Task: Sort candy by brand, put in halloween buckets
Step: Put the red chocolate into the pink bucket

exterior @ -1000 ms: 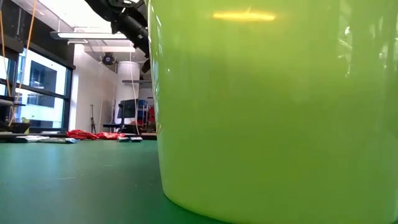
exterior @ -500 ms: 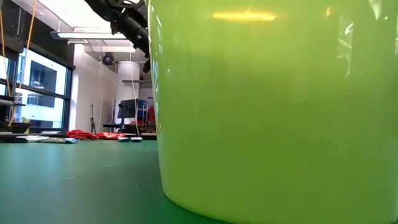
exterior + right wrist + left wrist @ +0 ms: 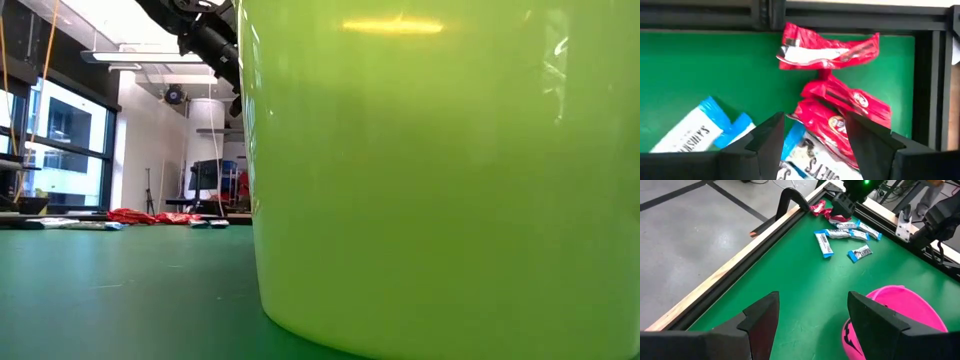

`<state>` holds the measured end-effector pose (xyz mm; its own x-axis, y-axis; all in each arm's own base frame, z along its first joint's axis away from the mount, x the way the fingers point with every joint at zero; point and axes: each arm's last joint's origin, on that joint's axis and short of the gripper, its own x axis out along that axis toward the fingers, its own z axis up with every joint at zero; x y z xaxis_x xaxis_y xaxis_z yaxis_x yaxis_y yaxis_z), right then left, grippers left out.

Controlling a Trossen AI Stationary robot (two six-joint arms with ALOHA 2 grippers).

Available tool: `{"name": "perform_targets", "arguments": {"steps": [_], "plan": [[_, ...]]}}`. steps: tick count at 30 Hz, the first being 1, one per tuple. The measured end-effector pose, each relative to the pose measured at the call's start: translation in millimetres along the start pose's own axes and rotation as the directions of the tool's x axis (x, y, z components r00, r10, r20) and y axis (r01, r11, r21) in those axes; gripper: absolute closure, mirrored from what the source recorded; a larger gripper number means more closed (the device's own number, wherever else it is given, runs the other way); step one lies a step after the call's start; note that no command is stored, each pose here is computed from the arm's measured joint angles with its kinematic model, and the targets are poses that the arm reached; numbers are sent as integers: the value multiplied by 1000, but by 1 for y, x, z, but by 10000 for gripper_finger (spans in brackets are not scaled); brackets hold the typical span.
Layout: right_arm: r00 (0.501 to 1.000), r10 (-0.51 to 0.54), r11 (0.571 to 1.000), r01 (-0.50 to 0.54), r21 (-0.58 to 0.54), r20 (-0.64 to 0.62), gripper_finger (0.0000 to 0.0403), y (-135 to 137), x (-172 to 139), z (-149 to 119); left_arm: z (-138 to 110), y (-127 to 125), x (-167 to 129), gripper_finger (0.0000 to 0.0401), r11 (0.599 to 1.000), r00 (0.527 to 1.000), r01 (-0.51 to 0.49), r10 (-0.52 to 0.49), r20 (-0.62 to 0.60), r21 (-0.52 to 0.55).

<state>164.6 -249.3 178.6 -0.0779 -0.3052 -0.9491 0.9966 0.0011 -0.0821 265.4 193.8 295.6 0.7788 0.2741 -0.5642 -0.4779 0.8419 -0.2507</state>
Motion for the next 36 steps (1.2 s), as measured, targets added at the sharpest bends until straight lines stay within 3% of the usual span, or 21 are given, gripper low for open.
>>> {"name": "perform_targets", "arguments": {"steps": [15,19,27,32,36], "plan": [[992,-71,990,57,-128,-106,201,6,37,-5,0,0,0,176,1000,1000,-1,1,-2,-30],[992,-85,985,70,-159,-89,224,10,35,-8,0,0,0,176,1000,1000,-1,1,-4,-30],[998,-56,980,49,-195,-31,386,8,8,-10,0,1,0,176,999,999,-33,33,1,-29],[997,46,982,-33,-188,60,369,5,-31,-13,0,1,0,176,999,999,-42,42,2,-29],[966,209,965,-178,-195,152,388,5,-73,-21,0,2,0,176,998,998,-61,62,5,-29]]}}
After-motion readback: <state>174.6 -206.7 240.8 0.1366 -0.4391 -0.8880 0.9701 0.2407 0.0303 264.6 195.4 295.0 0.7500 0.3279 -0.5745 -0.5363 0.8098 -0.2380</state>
